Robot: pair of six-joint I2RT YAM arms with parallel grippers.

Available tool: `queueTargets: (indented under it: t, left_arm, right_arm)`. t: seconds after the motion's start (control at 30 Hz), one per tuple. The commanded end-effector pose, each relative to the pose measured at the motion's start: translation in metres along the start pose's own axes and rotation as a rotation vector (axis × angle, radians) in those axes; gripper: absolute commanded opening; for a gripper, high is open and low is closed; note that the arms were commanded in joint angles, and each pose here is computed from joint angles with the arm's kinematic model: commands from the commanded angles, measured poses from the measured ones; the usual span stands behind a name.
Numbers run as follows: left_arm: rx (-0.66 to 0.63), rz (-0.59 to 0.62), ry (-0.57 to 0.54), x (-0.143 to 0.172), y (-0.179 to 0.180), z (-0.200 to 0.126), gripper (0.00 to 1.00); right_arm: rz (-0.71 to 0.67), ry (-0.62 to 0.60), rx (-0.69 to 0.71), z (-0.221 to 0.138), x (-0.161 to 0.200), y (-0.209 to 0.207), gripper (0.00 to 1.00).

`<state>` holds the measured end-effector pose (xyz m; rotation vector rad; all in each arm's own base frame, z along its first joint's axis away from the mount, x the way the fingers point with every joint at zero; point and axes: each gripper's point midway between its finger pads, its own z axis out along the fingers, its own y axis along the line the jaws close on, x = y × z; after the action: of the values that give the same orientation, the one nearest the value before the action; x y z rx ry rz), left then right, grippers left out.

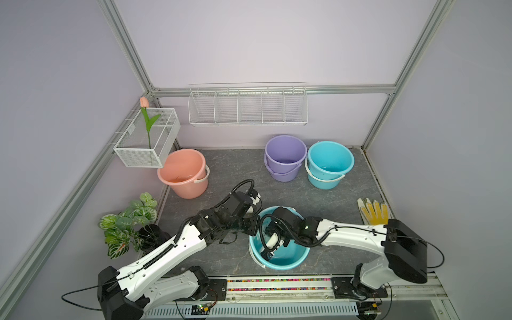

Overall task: Wipe the inside of the bucket with a cloth
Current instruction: Wipe the dirt from the inside of the bucket.

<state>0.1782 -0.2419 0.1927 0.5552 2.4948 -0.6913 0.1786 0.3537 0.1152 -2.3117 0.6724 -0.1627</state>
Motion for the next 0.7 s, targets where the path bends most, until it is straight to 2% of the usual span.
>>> queueTargets:
  t: [0.0, 0.23, 0.37, 0.53, 0.67]
  left_arm:
    - [0.003, -0.028, -0.070, -0.015, -0.003, -0.006, 0.00]
    - [-0.008, -0.055, -0.074, -0.013, 0.000, -0.003, 0.00]
    - [-0.006, -0.060, -0.075, -0.014, 0.000, -0.003, 0.00]
    - [-0.006, -0.056, -0.070, -0.015, -0.001, 0.000, 0.00]
    - [0.002, -0.052, -0.065, -0.014, -0.003, 0.002, 0.00]
  right_arm:
    - [0.048, -0.011, 0.100, -0.040, -0.003, -0.030, 0.07]
    - [0.087, 0.131, 0.222, -0.096, 0.017, -0.047, 0.07]
    - [0.086, 0.234, 0.244, -0.115, 0.033, -0.052, 0.07]
    - [0.039, 0.369, 0.220, -0.119, 0.051, -0.051, 0.07]
    - [0.019, 0.409, 0.182, -0.111, 0.055, -0.053, 0.07]
